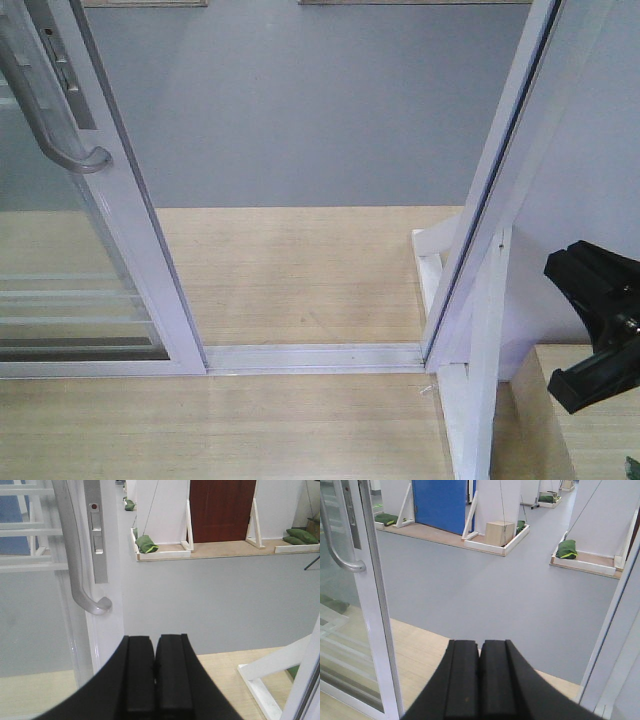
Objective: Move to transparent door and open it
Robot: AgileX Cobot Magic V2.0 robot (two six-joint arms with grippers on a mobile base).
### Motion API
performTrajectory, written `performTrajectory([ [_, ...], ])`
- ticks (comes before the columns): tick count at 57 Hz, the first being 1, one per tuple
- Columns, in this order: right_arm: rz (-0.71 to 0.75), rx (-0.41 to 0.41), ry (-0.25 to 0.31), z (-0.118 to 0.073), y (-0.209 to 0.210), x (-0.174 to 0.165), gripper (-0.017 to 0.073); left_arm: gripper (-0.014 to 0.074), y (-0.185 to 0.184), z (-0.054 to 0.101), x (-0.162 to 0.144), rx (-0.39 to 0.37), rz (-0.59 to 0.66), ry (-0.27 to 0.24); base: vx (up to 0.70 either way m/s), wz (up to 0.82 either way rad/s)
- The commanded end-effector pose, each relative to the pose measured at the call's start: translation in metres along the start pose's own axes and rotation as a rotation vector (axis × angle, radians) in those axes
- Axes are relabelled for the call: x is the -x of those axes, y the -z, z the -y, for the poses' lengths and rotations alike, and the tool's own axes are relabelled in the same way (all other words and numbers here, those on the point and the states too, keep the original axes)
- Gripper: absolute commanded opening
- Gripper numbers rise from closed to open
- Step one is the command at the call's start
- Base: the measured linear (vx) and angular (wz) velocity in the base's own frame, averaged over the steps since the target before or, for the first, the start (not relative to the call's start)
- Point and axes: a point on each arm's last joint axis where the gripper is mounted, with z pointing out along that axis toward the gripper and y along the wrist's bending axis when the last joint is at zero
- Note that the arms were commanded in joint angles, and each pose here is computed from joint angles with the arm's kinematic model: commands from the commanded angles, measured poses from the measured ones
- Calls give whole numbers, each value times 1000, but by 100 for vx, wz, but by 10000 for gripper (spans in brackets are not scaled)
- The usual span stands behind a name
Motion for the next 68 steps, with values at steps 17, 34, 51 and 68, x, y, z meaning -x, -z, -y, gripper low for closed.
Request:
performTrajectory([
  [17, 100, -25, -3, 3, 1, 16, 46, 118, 1, 3, 15, -34, 85, 15, 0, 0],
  [34, 100, -25, -3, 3, 1, 16, 46, 118, 2, 6, 21, -63, 150, 32, 0, 0],
  [51, 100, -25, -3, 3, 1, 16, 46, 122, 2, 5, 25, -46, 197, -57, 0, 0],
  [68, 100, -25, -3, 3, 1, 16, 46, 122, 3, 5, 25, -47, 200, -57, 0, 0],
])
